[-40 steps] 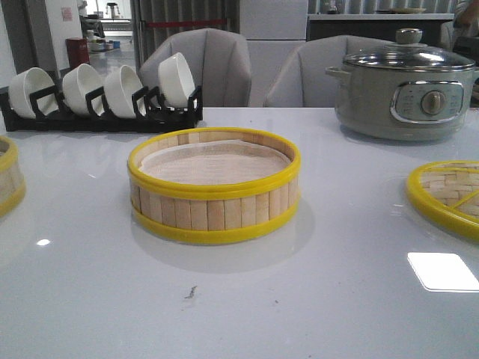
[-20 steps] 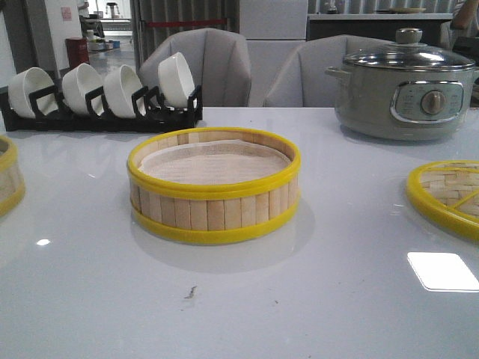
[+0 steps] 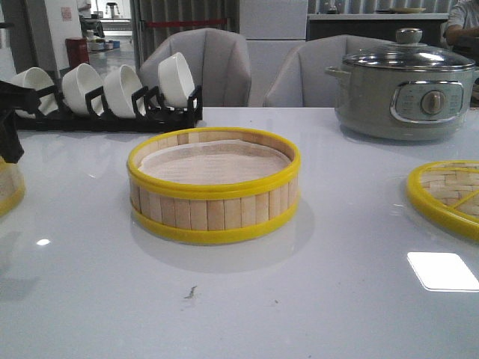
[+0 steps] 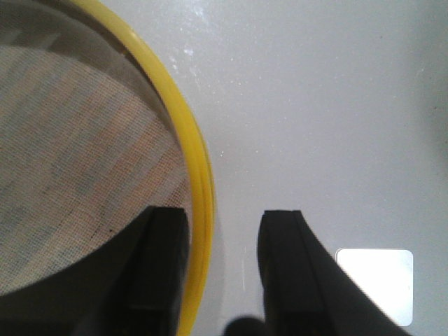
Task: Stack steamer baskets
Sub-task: 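Grasp the basket rim with the left gripper and lift it, then lower the held basket onto the centre steamer basket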
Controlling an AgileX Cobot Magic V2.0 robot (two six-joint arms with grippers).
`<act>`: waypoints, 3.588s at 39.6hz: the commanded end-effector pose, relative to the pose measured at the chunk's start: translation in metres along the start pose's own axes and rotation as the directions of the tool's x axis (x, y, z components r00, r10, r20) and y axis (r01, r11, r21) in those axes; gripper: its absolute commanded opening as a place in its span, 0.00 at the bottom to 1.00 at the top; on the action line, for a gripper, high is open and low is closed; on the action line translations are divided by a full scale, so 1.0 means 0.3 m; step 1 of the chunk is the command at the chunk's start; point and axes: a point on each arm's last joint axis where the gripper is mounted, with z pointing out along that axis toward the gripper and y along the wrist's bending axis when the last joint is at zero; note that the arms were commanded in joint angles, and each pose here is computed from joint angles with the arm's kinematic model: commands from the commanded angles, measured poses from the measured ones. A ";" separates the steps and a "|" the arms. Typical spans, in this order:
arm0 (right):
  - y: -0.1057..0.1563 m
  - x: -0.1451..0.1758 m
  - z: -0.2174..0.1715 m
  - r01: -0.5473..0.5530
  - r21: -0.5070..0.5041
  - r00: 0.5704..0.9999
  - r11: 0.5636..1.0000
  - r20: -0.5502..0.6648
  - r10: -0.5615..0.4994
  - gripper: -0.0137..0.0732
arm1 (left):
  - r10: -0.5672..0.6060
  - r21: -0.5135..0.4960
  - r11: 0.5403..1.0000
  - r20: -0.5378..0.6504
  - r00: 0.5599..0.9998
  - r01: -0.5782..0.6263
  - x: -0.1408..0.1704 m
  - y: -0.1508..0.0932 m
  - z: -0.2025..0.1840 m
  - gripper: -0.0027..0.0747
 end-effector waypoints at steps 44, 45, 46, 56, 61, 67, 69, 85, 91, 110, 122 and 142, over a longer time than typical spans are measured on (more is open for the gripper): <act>0.005 -0.067 -0.028 -0.008 -0.014 0.992 1.000 0.124 0.009 0.60 | 0.106 0.057 0.991 0.235 0.966 -0.123 -0.210 -0.188 -0.257 0.15; 0.005 -0.067 -0.028 -0.008 -0.014 0.992 1.000 0.124 0.009 0.60 | 0.112 0.061 0.990 0.249 0.962 -0.131 -0.221 -0.202 -0.276 0.15; 0.005 -0.067 -0.028 -0.009 -0.014 0.992 1.000 0.124 0.010 0.60 | 0.132 0.072 0.985 0.255 0.958 -0.155 -0.223 -0.237 -0.289 0.15; 0.006 -0.067 -0.028 -0.014 -0.017 0.992 1.000 0.124 0.016 0.60 | 0.272 0.155 0.929 0.331 0.903 -0.337 -0.204 -0.515 -0.393 0.15; 0.006 -0.067 -0.028 -0.014 -0.017 0.992 1.000 0.124 0.016 0.60 | 0.333 0.191 0.889 0.350 0.875 -0.415 -0.165 -0.643 -0.393 0.15; 0.006 -0.067 -0.028 -0.014 -0.017 0.992 1.000 0.124 0.016 0.60 | 0.379 0.224 0.843 0.397 0.836 -0.488 -0.127 -0.784 -0.362 0.15; 0.006 -0.067 -0.028 -0.015 -0.017 0.992 1.000 0.124 0.017 0.60 | 0.389 0.231 0.832 0.406 0.827 -0.505 -0.118 -0.819 -0.349 0.15; 0.006 -0.066 -0.028 -0.016 -0.017 0.993 1.000 0.118 0.018 0.60 | 0.443 0.280 0.785 0.371 0.816 -0.553 -0.101 -0.980 -0.261 0.15; 0.006 -0.063 -0.028 -0.017 -0.016 0.994 1.000 0.109 0.018 0.60 | 0.445 0.290 0.778 0.371 0.815 -0.557 -0.092 -0.996 -0.266 0.15; 0.005 -0.058 -0.027 -0.017 -0.014 0.996 1.000 0.092 0.018 0.60 | 0.479 0.314 0.775 0.275 0.834 -0.549 -0.060 -0.990 -0.259 0.15; 0.005 -0.058 -0.027 -0.017 -0.014 0.996 1.000 0.092 0.018 0.60 | 0.475 0.321 0.784 0.238 0.847 -0.531 -0.051 -0.986 -0.257 0.15; 0.005 -0.058 -0.027 -0.017 -0.014 0.996 1.000 0.092 0.018 0.60 | 0.471 0.322 0.785 0.246 0.847 -0.530 -0.056 -0.984 -0.274 0.15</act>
